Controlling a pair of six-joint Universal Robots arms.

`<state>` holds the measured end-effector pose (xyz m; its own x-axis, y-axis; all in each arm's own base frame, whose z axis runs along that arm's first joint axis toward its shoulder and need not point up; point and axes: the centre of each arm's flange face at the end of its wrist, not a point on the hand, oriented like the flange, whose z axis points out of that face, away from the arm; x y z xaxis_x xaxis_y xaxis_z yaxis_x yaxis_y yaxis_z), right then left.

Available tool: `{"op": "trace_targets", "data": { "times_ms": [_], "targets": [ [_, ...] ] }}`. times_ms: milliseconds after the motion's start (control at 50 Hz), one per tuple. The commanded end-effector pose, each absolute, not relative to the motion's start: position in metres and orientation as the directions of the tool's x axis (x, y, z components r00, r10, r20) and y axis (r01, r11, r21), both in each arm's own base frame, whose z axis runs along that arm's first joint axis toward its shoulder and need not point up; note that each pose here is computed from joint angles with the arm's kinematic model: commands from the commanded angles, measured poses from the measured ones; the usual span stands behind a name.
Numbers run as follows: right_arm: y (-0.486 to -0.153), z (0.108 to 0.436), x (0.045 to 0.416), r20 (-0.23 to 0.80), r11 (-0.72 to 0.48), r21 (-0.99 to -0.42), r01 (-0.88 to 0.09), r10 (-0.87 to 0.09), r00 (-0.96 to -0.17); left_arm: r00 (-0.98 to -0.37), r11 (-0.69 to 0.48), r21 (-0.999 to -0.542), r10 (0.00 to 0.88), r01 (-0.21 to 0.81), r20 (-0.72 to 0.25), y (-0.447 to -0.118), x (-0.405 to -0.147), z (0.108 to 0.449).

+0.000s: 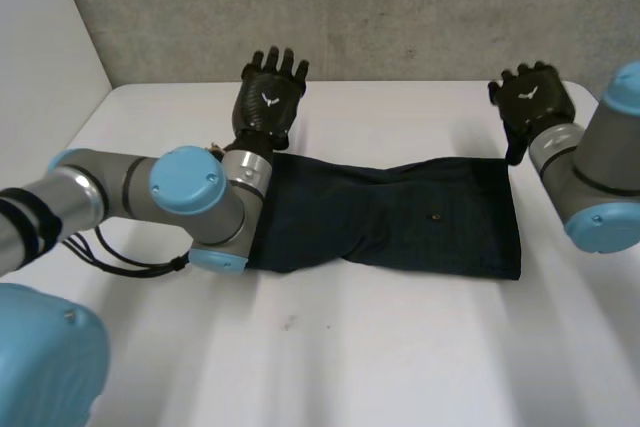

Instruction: Fold the shorts.

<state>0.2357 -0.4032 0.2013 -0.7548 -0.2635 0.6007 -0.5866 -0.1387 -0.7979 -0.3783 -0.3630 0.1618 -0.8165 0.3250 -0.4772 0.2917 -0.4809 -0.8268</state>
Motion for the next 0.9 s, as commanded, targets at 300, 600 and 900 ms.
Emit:
{"op": "trace_targets", "data": {
  "times_ms": [300,600,900],
  "targets": [
    [-0.295,0.152,0.191,0.292,0.208,-0.875,-0.437,-0.493,-0.819,-0.768,-0.009,-0.904,0.524,0.428,-0.369,-0.272,-0.315,0.145],
    [-0.305,0.134,0.185,0.285,0.209,-0.882,-0.423,-0.479,-0.830,-0.804,0.042,-0.888,0.446,0.458,-0.393,-0.317,-0.304,0.110],
    [-0.301,0.129,0.188,0.233,0.238,-0.893,-0.383,-0.484,-0.843,-0.786,-0.027,-0.869,0.414,0.493,-0.459,-0.319,-0.297,0.135]
  ]
}}
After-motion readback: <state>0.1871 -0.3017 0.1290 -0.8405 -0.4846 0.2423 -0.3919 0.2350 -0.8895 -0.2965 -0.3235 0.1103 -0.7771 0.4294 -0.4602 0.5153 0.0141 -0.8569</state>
